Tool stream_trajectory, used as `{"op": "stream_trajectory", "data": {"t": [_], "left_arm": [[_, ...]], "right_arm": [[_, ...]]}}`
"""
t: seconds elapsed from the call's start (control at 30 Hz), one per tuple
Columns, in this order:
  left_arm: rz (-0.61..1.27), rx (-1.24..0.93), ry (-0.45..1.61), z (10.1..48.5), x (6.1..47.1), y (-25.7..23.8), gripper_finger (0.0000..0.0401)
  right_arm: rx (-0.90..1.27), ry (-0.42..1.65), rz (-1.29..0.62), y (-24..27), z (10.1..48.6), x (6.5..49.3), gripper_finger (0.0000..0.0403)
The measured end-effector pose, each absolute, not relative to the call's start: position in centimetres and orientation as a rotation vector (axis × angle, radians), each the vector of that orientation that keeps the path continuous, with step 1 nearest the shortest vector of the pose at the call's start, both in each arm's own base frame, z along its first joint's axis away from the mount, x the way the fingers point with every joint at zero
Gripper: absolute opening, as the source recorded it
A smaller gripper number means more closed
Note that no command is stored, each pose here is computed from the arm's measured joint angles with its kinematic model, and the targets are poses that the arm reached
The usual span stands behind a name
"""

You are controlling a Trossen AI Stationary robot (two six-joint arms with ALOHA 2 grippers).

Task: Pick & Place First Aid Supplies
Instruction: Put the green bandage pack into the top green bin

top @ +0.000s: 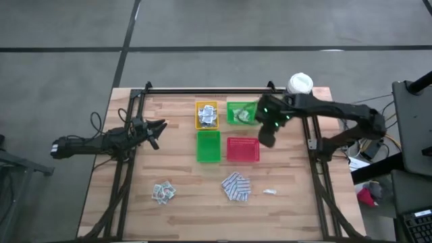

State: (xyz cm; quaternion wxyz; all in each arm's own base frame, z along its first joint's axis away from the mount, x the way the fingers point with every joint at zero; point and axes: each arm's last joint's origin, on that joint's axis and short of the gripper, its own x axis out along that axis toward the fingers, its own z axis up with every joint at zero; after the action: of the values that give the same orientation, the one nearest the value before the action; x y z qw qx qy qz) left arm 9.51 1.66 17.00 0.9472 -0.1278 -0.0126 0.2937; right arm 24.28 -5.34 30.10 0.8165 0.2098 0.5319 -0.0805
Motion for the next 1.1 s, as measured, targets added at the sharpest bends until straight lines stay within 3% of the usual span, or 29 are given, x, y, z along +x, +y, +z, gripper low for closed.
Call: {"op": "stream_trajectory", "data": {"t": [0.57,1.1], "left_arm": [[0.599,-0.257,-0.020,17.0,9.5,1.7,0.0108],[0.599,-0.254,-0.018,17.0,9.5,1.7,0.0108]], "right_arm": [[0.594,1.173,-0.002,5.5,26.8,19.9,0.0057],[0.679,1.298,-0.034,9.9,21.4,20.5,0.0057]]}}
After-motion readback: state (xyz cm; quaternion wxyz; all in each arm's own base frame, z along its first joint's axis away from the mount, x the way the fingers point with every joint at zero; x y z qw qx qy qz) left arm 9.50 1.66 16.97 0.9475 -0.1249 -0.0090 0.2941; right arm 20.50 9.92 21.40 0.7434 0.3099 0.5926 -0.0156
